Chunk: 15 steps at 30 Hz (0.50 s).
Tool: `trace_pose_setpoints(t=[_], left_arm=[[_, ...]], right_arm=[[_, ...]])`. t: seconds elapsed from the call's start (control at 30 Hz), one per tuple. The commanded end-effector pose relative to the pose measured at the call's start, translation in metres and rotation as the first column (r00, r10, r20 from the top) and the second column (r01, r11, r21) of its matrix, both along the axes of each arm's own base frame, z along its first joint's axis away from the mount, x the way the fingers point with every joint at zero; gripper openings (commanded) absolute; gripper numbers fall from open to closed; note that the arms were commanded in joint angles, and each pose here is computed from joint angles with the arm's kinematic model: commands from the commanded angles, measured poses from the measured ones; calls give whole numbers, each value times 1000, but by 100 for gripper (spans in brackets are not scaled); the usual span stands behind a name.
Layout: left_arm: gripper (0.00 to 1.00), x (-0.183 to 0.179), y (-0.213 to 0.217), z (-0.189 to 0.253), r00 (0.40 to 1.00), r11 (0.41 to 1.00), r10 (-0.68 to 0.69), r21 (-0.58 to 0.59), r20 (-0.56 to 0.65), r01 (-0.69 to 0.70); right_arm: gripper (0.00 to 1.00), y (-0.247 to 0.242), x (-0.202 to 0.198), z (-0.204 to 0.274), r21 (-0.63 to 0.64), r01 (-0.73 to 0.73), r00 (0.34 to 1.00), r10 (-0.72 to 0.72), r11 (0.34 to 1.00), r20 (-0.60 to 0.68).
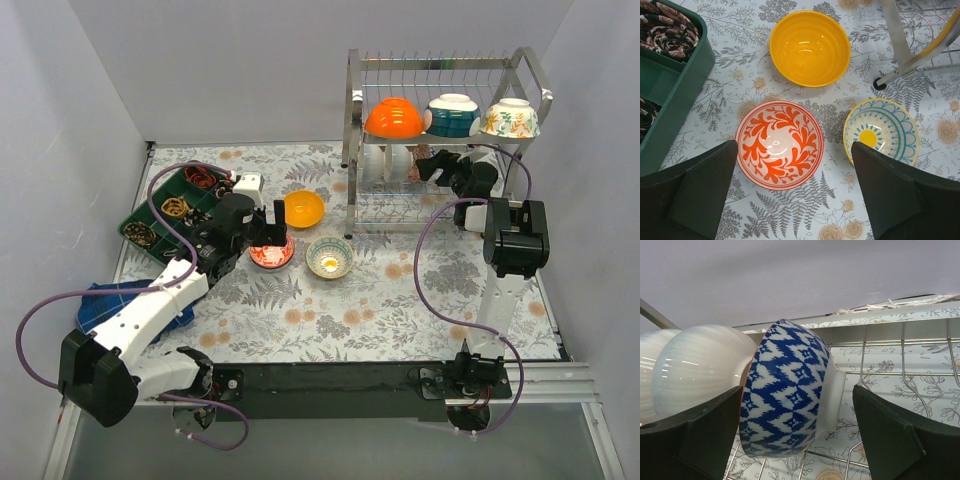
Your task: Unload the bowls from the dish rack
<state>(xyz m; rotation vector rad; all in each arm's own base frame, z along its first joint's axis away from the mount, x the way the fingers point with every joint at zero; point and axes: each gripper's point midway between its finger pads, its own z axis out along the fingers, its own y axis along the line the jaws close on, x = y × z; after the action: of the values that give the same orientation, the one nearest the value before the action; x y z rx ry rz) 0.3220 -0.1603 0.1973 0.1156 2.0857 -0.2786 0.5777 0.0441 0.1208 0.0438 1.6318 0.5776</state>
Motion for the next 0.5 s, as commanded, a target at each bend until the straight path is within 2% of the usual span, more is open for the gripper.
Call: trace_pose_setpoints(t=[0.0,0.17,0.3,0.47], left_arm=[[98,1,1,-1,1000,1000,-10,6,3,10],[98,1,0,-2,1000,1000,-15,1,1,15],[98,2,1,-1,1000,1000,-12,1,1,12],[98,1,0,0,1000,1000,-18,-5,3,18]], right_arm=[[95,10,7,13,15,-67,997,66,998,34],[92,11,7,8,12,-74,997,74,997,21],[85,15,4,9,12,-95,995,95,995,20],[69,18,-2,13,3,-117,993,117,993,26]])
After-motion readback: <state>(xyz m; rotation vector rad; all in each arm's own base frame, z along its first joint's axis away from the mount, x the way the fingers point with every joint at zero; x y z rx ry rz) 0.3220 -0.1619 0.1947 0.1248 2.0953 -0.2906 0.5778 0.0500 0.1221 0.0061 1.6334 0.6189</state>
